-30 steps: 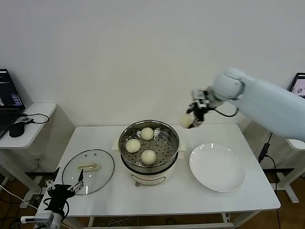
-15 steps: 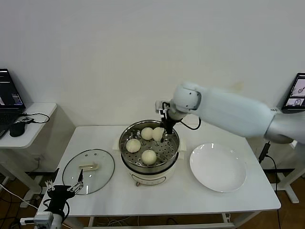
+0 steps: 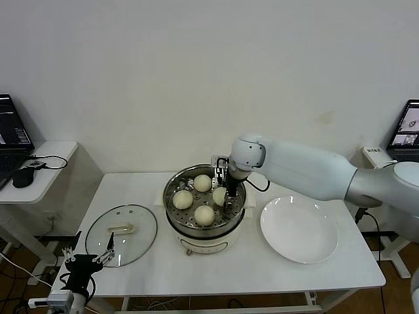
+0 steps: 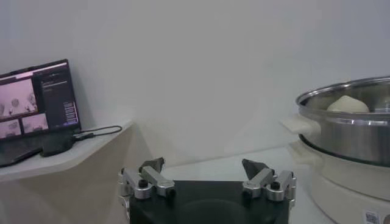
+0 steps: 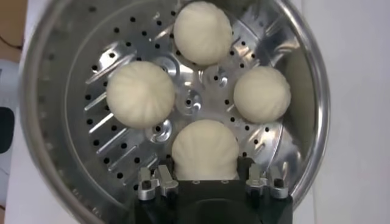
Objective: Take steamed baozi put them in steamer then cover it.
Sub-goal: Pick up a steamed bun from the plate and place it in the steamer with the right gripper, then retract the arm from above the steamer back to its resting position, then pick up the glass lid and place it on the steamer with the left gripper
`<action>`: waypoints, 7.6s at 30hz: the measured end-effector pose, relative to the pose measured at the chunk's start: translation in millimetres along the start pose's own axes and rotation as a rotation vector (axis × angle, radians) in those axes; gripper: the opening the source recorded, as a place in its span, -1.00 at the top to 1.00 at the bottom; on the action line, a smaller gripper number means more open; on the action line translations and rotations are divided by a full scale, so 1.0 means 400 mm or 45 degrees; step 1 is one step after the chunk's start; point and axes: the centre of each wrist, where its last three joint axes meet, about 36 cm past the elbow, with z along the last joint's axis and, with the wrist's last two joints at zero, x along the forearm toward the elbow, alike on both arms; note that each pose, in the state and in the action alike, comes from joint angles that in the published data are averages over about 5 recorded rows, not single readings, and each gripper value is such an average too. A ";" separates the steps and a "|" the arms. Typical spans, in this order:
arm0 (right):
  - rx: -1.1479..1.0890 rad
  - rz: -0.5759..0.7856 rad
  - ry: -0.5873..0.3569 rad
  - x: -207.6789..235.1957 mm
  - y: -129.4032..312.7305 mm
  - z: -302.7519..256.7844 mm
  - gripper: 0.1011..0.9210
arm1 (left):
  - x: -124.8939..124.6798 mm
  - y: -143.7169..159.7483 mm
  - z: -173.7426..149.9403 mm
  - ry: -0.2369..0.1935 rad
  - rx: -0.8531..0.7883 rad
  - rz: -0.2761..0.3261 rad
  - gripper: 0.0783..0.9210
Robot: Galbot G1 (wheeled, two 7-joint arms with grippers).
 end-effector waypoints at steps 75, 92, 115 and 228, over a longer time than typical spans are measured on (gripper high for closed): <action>-1.323 1.579 -0.921 -0.228 1.014 0.679 -0.76 | -0.095 0.083 0.241 -0.283 -1.584 0.119 -0.77; -1.481 1.610 -0.762 -0.232 1.161 0.716 -0.76 | -0.264 0.104 0.289 -0.247 -1.744 0.171 -0.77; -1.509 1.586 -0.658 -0.254 1.220 0.731 -0.76 | -0.422 0.109 0.315 -0.186 -1.758 0.150 -0.77; -1.250 1.454 -0.653 -0.409 1.237 0.537 -0.76 | -0.413 -0.536 -0.326 -0.333 -1.668 0.128 0.85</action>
